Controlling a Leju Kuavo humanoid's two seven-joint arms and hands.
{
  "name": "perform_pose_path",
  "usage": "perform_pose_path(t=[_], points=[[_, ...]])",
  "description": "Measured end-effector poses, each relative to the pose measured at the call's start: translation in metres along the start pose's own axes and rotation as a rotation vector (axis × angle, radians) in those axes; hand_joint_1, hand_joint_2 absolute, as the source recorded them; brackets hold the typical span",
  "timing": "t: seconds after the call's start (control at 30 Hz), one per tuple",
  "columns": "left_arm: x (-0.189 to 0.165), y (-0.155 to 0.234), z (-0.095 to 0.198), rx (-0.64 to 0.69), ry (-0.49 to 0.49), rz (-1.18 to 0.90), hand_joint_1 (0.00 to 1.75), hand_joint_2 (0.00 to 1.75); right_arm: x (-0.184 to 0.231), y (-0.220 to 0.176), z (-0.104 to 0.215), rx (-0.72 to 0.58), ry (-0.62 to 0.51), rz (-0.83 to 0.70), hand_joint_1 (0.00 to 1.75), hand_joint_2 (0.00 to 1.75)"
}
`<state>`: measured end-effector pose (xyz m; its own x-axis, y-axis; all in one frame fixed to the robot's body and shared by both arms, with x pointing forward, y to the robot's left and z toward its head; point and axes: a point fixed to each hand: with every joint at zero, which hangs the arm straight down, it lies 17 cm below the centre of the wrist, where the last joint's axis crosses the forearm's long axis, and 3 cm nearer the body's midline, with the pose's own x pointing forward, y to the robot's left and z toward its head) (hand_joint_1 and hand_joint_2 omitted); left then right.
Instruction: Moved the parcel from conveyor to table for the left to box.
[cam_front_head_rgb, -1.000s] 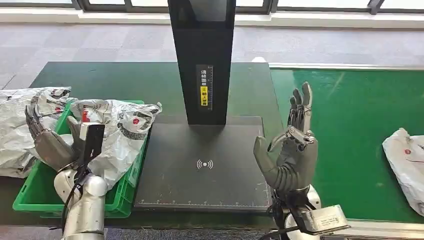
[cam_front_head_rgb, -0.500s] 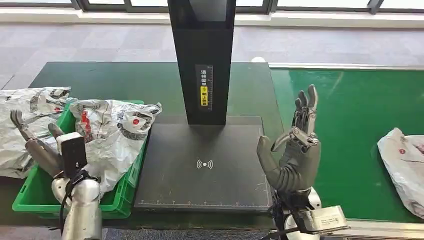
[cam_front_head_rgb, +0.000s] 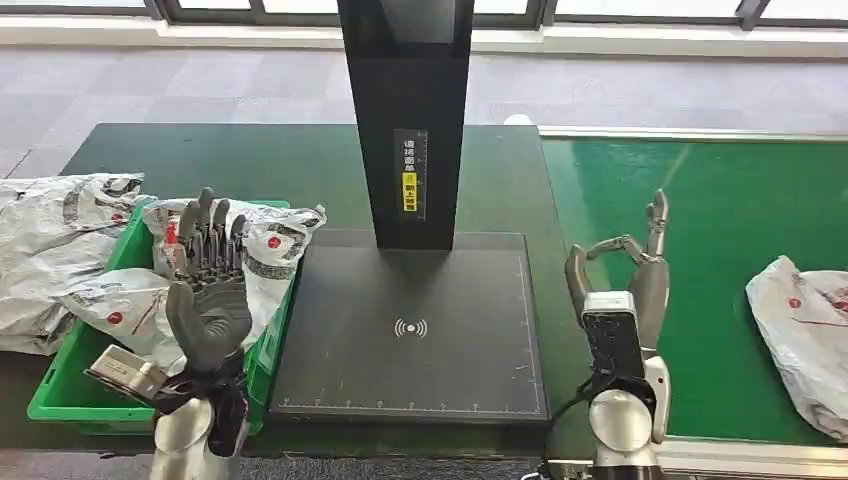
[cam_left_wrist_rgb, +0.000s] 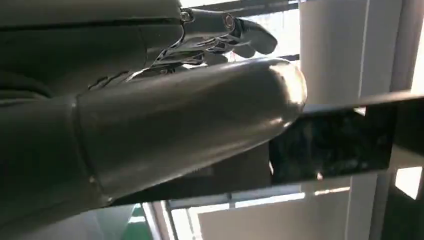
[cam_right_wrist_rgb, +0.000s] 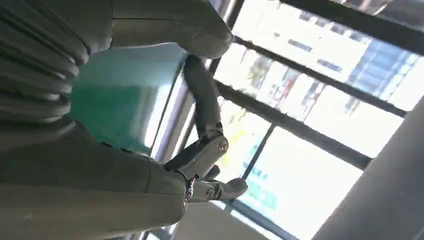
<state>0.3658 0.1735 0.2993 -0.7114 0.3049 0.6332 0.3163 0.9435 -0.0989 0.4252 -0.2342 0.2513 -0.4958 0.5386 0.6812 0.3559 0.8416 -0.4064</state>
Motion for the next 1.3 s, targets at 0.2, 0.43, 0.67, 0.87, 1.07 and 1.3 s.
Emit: perform_pose_path(t=[0.2, 0.43, 0.67, 0.87, 1.07, 1.3], points=[[-0.004, -0.018, 0.009, -0.024, 0.026, -0.012, 0.00, 0.00, -0.069, -0.054, 0.036, -0.058, 0.147, 0.221, 0.00, 0.00], [-0.007, -0.022, 0.013, -0.048, 0.039, -0.071, 0.00, 0.00, -0.195, -0.123, 0.089, -0.078, 0.478, 0.616, 0.00, 0.00], [-0.007, -0.025, 0.018, -0.068, 0.048, -0.085, 0.00, 0.00, -0.285, -0.178, 0.151, -0.079, 0.757, 0.670, 0.00, 0.00], [-0.008, -0.023, 0.020, -0.060, 0.055, -0.118, 0.00, 0.00, -0.308, -0.192, 0.172, -0.083, 0.846, 0.678, 0.00, 1.75], [-0.006, -0.025, 0.024, -0.063, 0.058, -0.121, 0.00, 0.00, -0.320, -0.210, 0.174, -0.127, 0.891, 0.687, 0.00, 1.75], [-0.006, -0.029, 0.024, -0.076, 0.059, -0.122, 0.00, 0.00, -0.333, -0.221, 0.177, -0.136, 0.950, 0.687, 0.00, 1.75]])
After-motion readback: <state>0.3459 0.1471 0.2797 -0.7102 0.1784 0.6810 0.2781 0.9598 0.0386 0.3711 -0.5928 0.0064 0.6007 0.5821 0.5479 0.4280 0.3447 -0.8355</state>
